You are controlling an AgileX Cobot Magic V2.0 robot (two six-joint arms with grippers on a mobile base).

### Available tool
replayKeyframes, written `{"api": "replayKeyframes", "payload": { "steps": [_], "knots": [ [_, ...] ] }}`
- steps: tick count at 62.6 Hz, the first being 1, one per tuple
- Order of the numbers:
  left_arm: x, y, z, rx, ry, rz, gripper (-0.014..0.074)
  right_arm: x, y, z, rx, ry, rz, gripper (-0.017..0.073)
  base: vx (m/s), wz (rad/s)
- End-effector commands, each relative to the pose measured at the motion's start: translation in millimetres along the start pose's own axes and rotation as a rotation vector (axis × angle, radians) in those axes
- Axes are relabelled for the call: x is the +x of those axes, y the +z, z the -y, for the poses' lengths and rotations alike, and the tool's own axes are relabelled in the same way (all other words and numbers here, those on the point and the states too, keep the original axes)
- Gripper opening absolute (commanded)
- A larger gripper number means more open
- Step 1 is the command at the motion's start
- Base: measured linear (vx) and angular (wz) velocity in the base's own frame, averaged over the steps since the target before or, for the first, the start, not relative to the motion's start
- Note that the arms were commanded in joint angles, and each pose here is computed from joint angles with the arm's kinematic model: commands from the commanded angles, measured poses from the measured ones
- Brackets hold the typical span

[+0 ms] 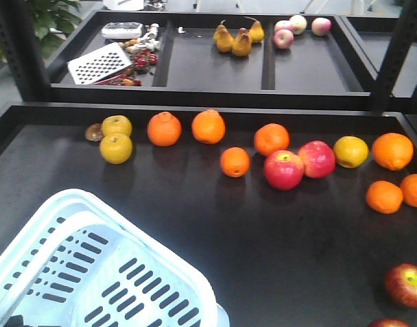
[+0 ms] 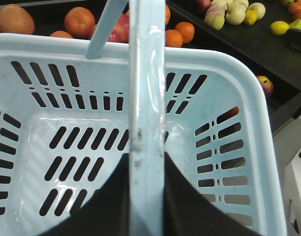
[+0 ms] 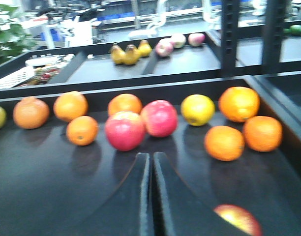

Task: Pick three apples into basket with both arms
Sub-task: 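Drive the base up to the fruit table edge holding the basket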

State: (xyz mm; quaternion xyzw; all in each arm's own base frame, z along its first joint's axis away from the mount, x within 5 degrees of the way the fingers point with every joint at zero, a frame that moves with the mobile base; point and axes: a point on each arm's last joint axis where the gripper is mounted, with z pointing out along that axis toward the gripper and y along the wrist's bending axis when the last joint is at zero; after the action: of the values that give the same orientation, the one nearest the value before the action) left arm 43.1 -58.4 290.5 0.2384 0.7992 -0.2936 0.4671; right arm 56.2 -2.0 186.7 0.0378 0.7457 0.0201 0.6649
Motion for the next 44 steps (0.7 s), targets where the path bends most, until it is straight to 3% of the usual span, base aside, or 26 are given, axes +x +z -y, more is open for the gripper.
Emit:
{"api": "replayKeyframes", "payload": {
  "steps": [1, 44],
  "knots": [
    [-16.4, -4.6, 2.1, -0.001, -0.027, 0.109, -0.0007, -3.3, 0.3, -0.9, -0.010, -0.013, 0.065, -0.0004, 0.07, -0.28],
    [-16.3, -4.6, 2.2, 0.000, -0.027, 0.109, -0.0007, -3.3, 0.3, -0.9, -0.010, -0.013, 0.065, -0.0004, 0.03, -0.10]
  ]
}}
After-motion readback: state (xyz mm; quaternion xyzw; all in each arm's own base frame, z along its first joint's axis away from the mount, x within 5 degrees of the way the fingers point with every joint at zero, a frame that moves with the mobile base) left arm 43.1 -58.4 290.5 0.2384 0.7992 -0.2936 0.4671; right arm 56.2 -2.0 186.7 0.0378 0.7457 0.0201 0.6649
